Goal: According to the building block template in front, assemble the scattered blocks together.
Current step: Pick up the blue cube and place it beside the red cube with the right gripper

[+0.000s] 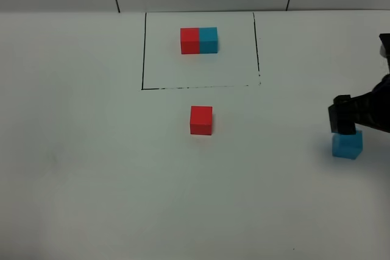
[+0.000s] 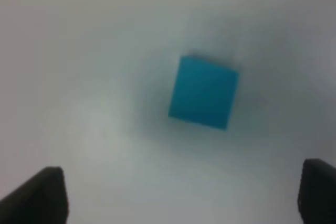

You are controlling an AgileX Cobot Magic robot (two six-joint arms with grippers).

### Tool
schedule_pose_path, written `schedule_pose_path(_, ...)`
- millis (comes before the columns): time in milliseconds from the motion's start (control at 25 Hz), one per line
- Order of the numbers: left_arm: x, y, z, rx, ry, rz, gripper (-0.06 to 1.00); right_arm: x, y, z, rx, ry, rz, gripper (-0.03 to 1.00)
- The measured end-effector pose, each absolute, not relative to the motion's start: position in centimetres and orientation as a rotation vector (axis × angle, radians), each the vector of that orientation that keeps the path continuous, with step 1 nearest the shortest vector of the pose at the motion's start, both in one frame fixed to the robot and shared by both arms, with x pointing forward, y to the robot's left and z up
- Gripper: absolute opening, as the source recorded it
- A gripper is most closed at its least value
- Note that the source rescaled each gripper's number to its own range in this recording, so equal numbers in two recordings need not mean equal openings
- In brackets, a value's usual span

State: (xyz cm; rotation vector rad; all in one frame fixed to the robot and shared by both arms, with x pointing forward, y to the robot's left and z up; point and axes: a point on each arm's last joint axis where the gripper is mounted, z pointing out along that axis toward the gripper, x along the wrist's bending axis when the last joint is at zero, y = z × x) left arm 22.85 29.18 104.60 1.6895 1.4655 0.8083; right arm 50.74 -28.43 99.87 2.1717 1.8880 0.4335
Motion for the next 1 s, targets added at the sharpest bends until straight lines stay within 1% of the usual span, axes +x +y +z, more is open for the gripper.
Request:
schedule_pose_path(320,22.9,29.2,104.6,1.689,1.465,0.808,0.69,53.7,-30.1,94.0,2.314,1.876,0.370,0.77)
schedule_pose_path(760,22.9,29.2,104.6,1.689,1.465,0.808,0.69,54.6,-31.5,90.3,2.362,1.864,0.303,0.76)
schedule_pose_path(880,22.9,29.2,104.6,1.689,1.465,0.808,0.69,54.7,-31.6,90.0,2.360,1.864,0.303,0.66)
schedule_pose_path(960,22.9,29.2,104.6,1.689,1.465,0.808,0.69,54.8,-31.6,89.8,2.361,1.865,0.301,0.53)
schedule_pose_path(1000,22.9,29.2,104.6,1.689,1.465,0.808,0.69,54.8,-31.6,89.8,2.360,1.866,0.301,0.44)
